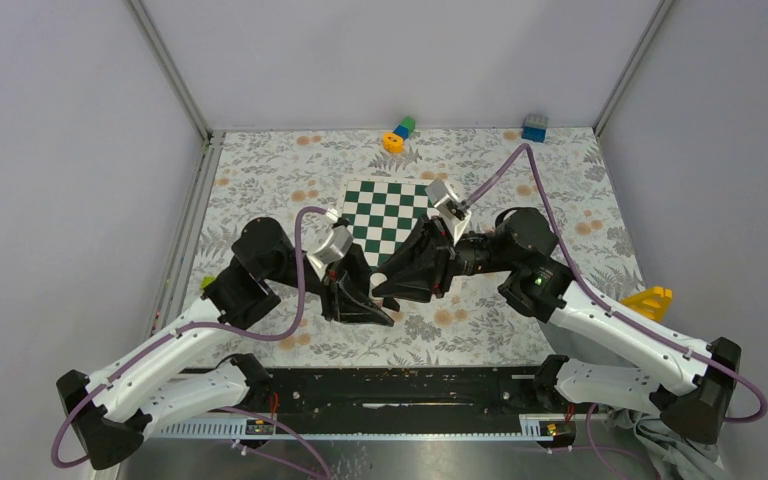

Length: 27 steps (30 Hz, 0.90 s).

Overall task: Paint the nails
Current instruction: Screw the nail polish bottle.

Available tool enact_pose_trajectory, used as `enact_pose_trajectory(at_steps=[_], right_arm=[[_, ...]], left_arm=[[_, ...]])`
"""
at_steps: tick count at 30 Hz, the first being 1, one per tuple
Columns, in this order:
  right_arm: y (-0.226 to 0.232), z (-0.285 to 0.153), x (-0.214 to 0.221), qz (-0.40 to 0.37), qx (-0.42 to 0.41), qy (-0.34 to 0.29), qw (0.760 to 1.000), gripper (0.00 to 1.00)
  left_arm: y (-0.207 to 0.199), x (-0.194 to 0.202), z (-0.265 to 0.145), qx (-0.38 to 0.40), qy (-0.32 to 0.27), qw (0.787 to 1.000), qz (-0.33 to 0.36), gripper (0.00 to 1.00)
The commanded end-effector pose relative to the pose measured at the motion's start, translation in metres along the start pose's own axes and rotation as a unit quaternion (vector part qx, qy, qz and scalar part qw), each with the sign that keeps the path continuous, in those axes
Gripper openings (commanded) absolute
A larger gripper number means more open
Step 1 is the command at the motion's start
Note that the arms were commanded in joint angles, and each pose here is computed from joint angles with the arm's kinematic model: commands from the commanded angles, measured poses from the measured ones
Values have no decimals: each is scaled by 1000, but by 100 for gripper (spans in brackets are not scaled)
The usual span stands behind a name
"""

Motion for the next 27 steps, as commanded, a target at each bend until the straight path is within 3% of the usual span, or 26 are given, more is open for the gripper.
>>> enact_pose_trajectory(at_steps=[1,8,18,27], right_arm=[[10,1,-1,-18,-6,13,1000,27],[-2,-1,7,-12,51,13,999,0],[-38,-7,15,25,201,-14,979,0],[-57,-11,16,60,303,-37,950,0]], left_arm=[[6,-8,-1,-29,-14,999,34,0],[17,-6,-4,-85,-8,996,33,0],[39,1,-19,-217,21,975,47,0],[54,5,-36,-335,38,940,55,0]])
Point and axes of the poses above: each gripper's point midway between its finger pads, its own z axis out along the fingers, its own y axis along the line the jaws close on, x = y × z, the point moved 8 cm from there along -z, back along the fingers, and after that the axes turned 11 degrees about z, right-handed, at the moved point
